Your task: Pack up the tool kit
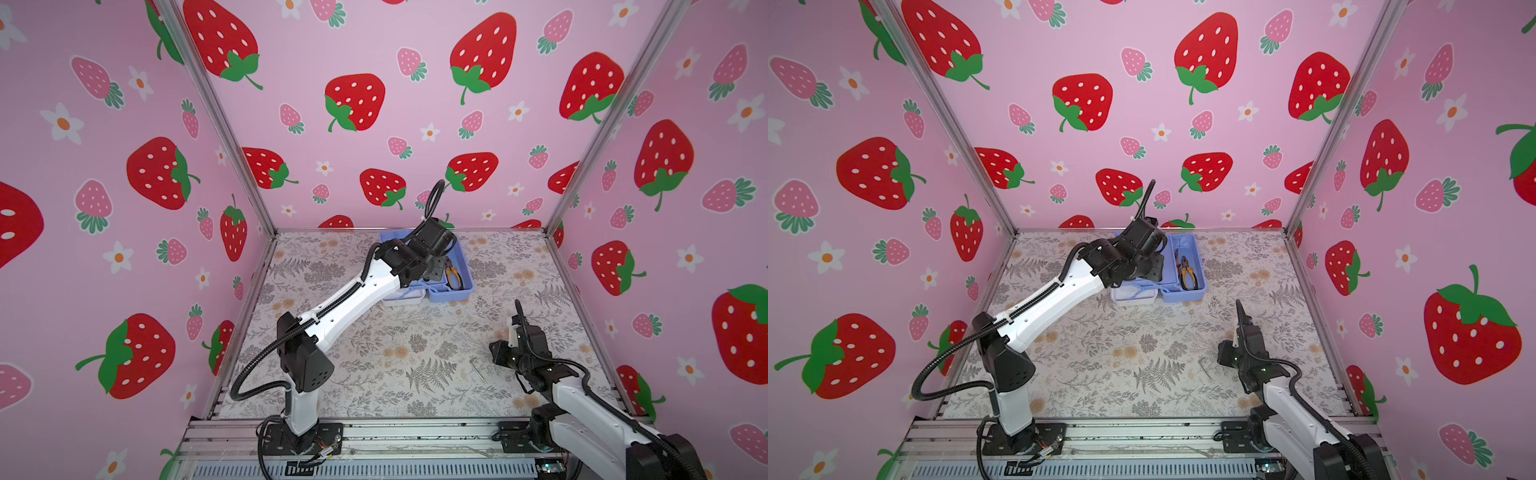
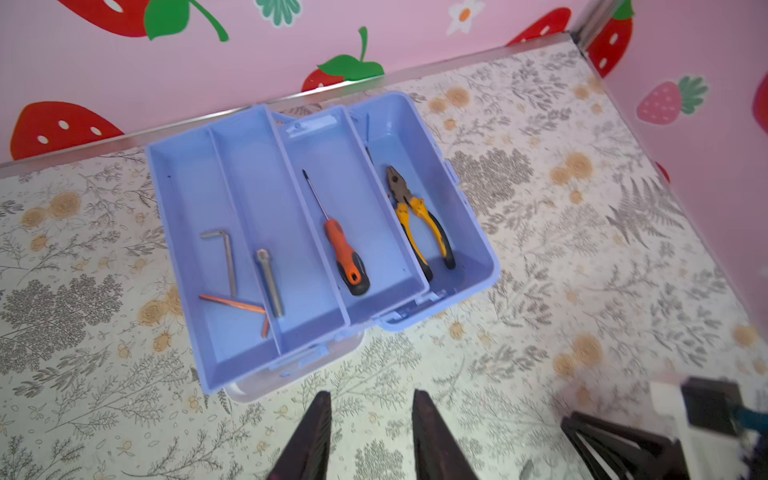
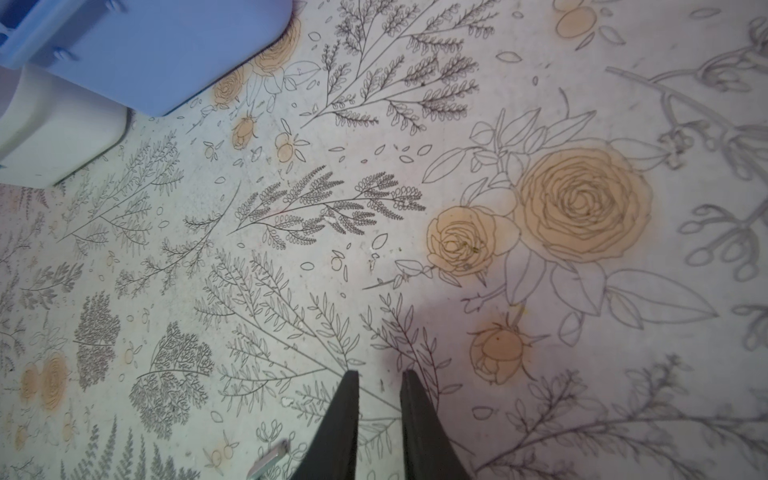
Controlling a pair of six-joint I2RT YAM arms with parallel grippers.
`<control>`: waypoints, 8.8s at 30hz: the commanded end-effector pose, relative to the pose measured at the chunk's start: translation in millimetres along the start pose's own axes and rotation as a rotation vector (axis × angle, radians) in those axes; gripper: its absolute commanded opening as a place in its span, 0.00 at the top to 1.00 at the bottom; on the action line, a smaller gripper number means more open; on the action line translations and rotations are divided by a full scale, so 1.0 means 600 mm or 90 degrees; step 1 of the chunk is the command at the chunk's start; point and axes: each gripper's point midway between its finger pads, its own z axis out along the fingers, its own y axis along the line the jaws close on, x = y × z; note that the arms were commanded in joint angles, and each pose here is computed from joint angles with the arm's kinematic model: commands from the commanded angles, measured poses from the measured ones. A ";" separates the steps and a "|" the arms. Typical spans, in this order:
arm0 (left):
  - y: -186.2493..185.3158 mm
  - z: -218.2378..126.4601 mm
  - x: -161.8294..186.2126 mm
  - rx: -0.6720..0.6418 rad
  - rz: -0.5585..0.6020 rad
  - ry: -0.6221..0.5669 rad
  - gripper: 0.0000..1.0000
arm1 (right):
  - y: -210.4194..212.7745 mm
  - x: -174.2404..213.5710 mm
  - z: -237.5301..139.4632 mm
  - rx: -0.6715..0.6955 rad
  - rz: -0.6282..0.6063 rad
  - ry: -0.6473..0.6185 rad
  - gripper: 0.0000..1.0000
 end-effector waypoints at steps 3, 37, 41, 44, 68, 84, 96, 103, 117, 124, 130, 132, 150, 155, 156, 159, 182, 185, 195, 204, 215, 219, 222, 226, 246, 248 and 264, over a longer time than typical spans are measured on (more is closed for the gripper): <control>-0.035 0.025 0.085 -0.044 0.077 0.054 0.64 | 0.000 0.001 0.000 -0.002 0.000 0.004 0.78; -0.268 0.097 0.373 0.203 0.169 0.200 0.64 | 0.038 -0.095 -0.150 -0.074 0.120 -0.216 0.21; -0.294 0.097 0.394 0.264 0.140 0.215 0.64 | 0.028 -0.117 -0.165 -0.050 0.148 -0.255 0.01; -0.295 0.101 0.404 0.264 0.138 0.219 0.64 | 0.014 -0.126 -0.181 -0.027 0.176 -0.284 0.01; -0.304 0.161 0.460 0.218 0.124 0.307 0.64 | -0.007 -0.123 -0.164 0.013 0.185 -0.288 0.29; -0.337 0.187 0.464 0.214 0.105 0.344 0.60 | -0.010 -0.130 -0.173 0.042 0.127 -0.289 0.27; -0.328 0.193 0.454 0.185 0.126 0.342 0.86 | -0.019 -0.128 -0.175 0.060 0.135 -0.292 0.27; -0.303 0.191 0.436 0.171 0.120 0.326 1.00 | -0.021 -0.126 -0.174 0.060 0.136 -0.291 0.27; -0.217 0.187 0.377 0.145 0.058 0.288 1.00 | -0.025 -0.119 -0.166 0.064 0.138 -0.288 0.27; -0.203 0.190 0.377 0.139 0.043 0.290 1.00 | -0.027 -0.117 -0.161 0.066 0.137 -0.284 0.27; -0.189 0.190 0.370 0.133 0.035 0.286 1.00 | -0.030 -0.116 -0.158 0.071 0.134 -0.282 0.27; -0.182 0.190 0.368 0.129 0.033 0.285 1.00 | -0.030 -0.114 -0.156 0.070 0.136 -0.281 0.27; -0.260 0.160 0.363 0.214 0.038 0.289 0.69 | -0.034 -0.108 -0.144 0.072 0.138 -0.273 0.27; -0.295 0.159 0.408 0.227 0.059 0.325 0.68 | -0.036 -0.108 -0.147 0.075 0.135 -0.276 0.27; -0.297 0.162 0.413 0.225 0.059 0.330 0.67 | -0.036 -0.107 -0.146 0.074 0.135 -0.276 0.27; -0.299 0.169 0.421 0.222 0.049 0.341 0.61 | -0.035 -0.106 -0.146 0.072 0.135 -0.276 0.27; -0.323 0.210 0.444 0.154 0.055 0.363 0.65 | -0.027 -0.104 -0.147 0.047 0.124 -0.280 0.27; -0.321 0.215 0.448 0.139 0.061 0.366 0.70 | -0.025 -0.105 -0.149 0.042 0.122 -0.284 0.26; -0.297 0.230 0.458 0.079 0.080 0.375 0.75 | -0.016 -0.104 -0.151 0.022 0.117 -0.285 0.26; -0.285 0.233 0.455 0.061 0.087 0.386 0.88 | -0.007 -0.107 -0.155 0.002 0.105 -0.293 0.26; -0.210 0.220 0.395 0.028 0.028 0.354 1.00 | 0.009 -0.102 -0.154 -0.033 0.085 -0.284 0.25; -0.187 0.198 0.342 0.014 0.007 0.315 1.00 | 0.022 -0.112 -0.161 -0.057 0.078 -0.298 0.24; -0.171 0.177 0.305 0.003 0.004 0.287 1.00 | 0.028 -0.113 -0.164 -0.068 0.073 -0.299 0.24; -0.149 0.145 0.256 -0.012 -0.001 0.251 1.00 | 0.034 -0.113 -0.168 -0.083 0.067 -0.307 0.24; -0.105 0.132 0.294 -0.030 -0.043 0.254 0.99 | 0.046 -0.086 -0.137 -0.108 0.043 -0.240 0.28; -0.102 0.132 0.297 -0.021 -0.051 0.249 0.99 | 0.043 -0.055 -0.101 -0.100 0.041 -0.156 0.27; -0.004 0.114 0.261 0.041 -0.153 0.197 0.89 | 0.059 0.011 0.001 -0.015 -0.027 0.052 0.27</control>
